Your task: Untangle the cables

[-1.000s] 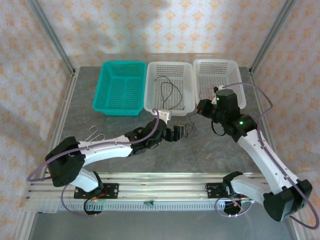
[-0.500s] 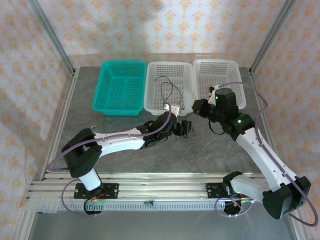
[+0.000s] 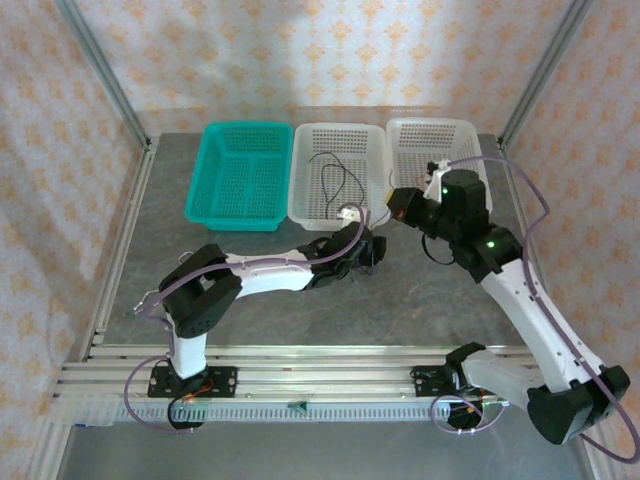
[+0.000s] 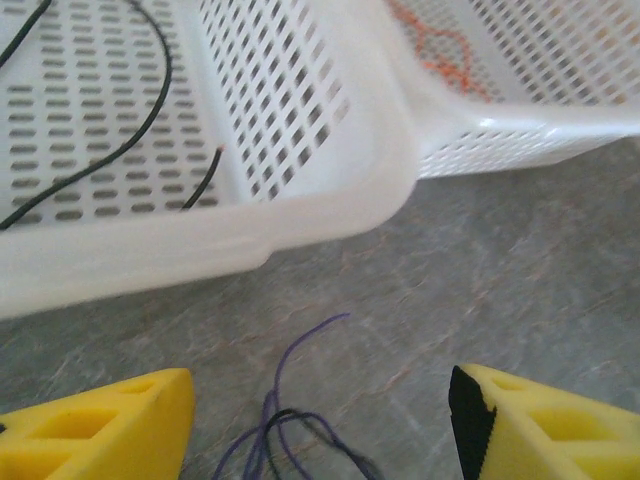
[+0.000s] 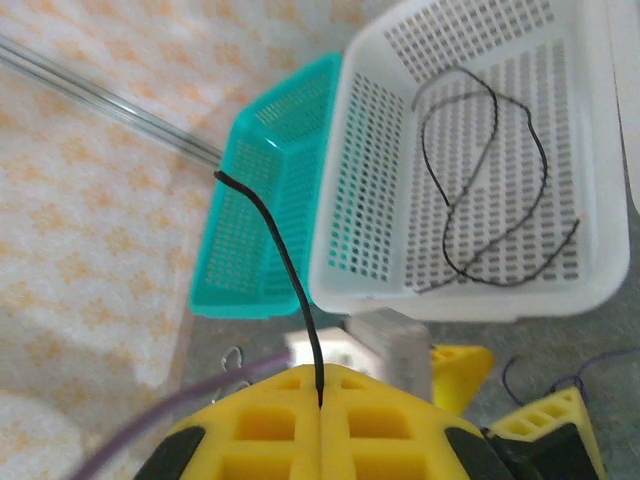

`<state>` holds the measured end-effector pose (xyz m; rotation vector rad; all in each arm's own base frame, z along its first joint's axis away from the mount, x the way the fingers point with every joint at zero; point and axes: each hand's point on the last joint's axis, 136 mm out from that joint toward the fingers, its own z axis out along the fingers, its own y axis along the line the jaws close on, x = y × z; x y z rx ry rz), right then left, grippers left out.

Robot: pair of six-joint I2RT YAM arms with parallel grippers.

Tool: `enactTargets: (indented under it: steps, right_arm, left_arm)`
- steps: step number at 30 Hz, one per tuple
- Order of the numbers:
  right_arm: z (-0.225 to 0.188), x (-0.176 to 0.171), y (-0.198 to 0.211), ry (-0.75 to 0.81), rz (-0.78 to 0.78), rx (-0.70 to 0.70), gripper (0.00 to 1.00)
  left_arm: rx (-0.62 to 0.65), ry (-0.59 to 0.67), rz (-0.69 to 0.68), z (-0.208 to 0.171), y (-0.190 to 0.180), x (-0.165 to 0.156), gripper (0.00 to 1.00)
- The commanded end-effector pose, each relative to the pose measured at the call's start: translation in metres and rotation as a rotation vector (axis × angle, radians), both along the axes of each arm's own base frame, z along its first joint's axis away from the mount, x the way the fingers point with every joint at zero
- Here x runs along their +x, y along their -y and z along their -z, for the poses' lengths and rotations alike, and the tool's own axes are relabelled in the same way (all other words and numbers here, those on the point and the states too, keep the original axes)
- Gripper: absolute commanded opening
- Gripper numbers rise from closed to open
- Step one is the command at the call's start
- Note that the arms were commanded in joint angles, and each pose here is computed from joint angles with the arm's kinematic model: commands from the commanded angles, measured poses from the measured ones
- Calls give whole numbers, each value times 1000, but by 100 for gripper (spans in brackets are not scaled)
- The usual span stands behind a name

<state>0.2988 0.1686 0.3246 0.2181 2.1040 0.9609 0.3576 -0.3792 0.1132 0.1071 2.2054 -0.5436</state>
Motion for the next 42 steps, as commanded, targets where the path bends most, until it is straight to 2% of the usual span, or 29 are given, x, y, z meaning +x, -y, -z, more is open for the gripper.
enactTargets:
  steps: [1,8,14,18,21,29,39,42]
  right_arm:
    - [-48,-11,6,111,11,35,0]
    - [-96,-22,8,212,-5,68,0]
    - [-126,-27,17,285,24,58,0]
    - [-126,-24,28,288,80,11,0]
    - [-115,-16,47,250,188,-58,0]
    - [-123,-11,73,277,321,-138,0]
    - [-124,1,74,291,322,-225,0]
    - [-119,7,73,271,317,-254,0]
  left_arm:
    - [55,-38,-69,24,-20,-2,69]
    - [106,-90,-78,54,-38,-15,69]
    - [119,-102,-91,61,-48,-22,69]
    - [103,-94,-92,58,-52,-25,69]
    - [66,-80,-66,49,-48,-27,77]
    - [-60,2,-43,-9,-44,-28,95]
    - [-102,141,-114,-96,-81,-30,96]
    - [-146,147,-108,-112,-90,-27,95]
